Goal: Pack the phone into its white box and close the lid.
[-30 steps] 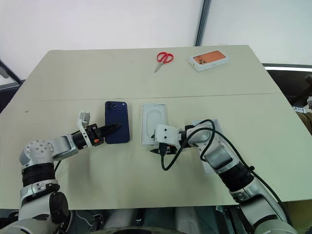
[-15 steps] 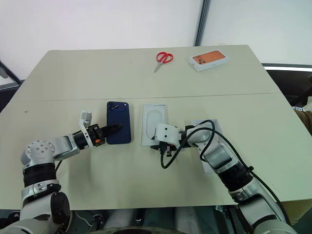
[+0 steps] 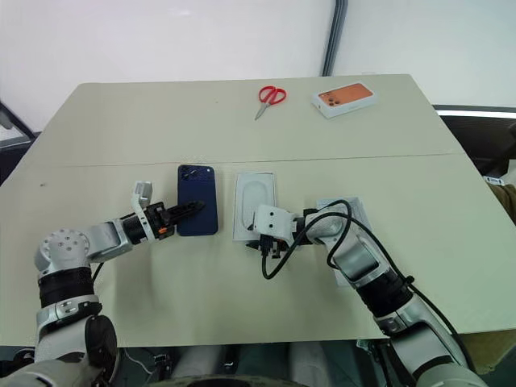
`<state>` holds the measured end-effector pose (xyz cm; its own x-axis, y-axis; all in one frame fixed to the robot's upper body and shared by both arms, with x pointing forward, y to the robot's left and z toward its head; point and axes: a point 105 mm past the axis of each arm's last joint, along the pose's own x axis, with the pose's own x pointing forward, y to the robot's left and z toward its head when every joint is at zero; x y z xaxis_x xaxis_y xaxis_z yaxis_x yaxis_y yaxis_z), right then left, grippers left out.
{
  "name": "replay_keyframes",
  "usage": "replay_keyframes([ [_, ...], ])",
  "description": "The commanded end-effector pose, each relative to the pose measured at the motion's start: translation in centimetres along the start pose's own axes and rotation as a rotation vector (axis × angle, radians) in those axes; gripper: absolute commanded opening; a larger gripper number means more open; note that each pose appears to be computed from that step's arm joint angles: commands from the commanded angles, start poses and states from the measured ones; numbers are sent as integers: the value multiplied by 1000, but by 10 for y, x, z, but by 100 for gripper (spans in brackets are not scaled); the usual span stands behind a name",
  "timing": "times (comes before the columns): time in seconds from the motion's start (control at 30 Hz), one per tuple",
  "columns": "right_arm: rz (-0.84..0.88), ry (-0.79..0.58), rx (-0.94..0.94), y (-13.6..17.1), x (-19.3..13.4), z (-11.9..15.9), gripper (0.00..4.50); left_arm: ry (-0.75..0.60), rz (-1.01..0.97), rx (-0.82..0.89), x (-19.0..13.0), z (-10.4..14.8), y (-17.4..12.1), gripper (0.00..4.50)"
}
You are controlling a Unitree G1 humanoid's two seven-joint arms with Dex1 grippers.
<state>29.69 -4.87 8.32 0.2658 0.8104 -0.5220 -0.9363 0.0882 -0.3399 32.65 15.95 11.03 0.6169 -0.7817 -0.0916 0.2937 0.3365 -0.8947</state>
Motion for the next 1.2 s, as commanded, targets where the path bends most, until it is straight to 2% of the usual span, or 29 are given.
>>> replay_keyframes([
  [0.03,36,-6,-5,11,7,1,184,-38,-72,40,-2,12,-20,0],
  [0.2,78,-77,-8,21,18,20,184,-42,-136,61,9,20,-42,0],
  [0.43,19,-69,18,11,36,28,184,-57,-138,51,11,24,-44,0],
  [0.7,-5,-72,63,2,35,33,184,-53,-134,32,11,16,-40,0],
  [0.8,-9,-77,74,2,32,33,265,-42,-129,26,11,11,-38,0],
  [0.9,-20,-103,45,1,24,39,413,-36,-124,24,10,8,-36,0],
  [1.07,-59,-180,83,-10,5,53,413,-34,-123,24,11,9,-35,0],
  [1.2,-108,-124,73,-22,-18,40,413,-7,-129,32,15,6,-37,0],
])
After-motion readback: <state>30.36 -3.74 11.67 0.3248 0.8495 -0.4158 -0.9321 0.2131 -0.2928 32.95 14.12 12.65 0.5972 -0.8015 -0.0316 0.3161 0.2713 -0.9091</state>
